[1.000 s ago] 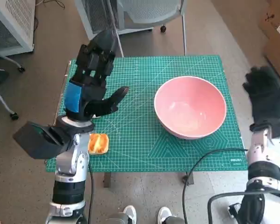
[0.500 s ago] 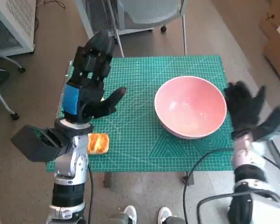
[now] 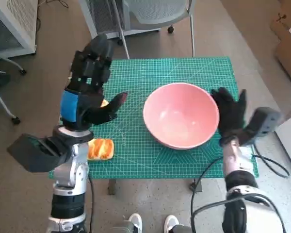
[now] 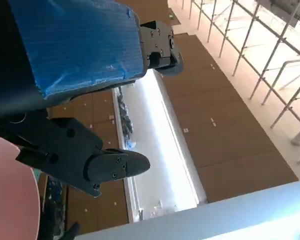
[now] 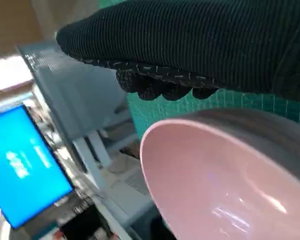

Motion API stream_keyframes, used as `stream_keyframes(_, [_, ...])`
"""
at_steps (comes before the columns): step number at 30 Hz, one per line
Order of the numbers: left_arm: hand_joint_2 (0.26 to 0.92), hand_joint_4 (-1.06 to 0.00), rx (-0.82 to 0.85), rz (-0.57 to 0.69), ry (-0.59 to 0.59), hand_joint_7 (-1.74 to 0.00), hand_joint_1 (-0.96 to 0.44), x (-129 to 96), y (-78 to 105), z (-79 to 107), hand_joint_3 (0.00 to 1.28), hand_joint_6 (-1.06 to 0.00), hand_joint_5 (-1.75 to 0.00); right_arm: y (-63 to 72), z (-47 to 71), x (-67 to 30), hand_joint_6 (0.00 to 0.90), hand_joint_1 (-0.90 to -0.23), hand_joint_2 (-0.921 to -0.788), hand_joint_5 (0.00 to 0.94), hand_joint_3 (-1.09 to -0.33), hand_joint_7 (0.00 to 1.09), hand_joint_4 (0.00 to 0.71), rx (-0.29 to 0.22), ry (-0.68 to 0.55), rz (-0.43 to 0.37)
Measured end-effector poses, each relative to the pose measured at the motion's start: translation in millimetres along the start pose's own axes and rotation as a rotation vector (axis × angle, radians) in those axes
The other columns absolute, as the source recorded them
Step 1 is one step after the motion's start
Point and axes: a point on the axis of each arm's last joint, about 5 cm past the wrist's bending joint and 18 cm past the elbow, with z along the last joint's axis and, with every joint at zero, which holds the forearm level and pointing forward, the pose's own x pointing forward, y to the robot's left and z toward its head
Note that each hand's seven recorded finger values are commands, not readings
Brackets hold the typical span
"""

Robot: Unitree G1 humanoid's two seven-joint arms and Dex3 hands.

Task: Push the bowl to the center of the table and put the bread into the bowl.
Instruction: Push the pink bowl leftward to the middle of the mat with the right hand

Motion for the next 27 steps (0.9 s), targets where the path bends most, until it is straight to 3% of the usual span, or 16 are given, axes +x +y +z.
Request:
stream_keyframes(15, [0.75, -0.08, 0.046, 0.015, 0.005, -0.55, -0.27, -9, 7.8, 5.2, 0.46, 0.0, -0.1, 37.3, 5.1, 12.2, 0.327, -0.57, -0.921, 0.015, -0.807, 0.03, 0.223, 0.027, -0.013, 0.087])
stream_keyframes(27, [0.806, -0.1, 0.083, 0.046, 0.017, -0.54, -0.33, -15, 12.0, 6.5, 0.36, 0.0, -0.08, 46.7, 9.8, 15.8, 0.319, -0.574, -0.921, 0.006, -0.812, 0.02, 0.215, 0.027, -0.017, 0.12])
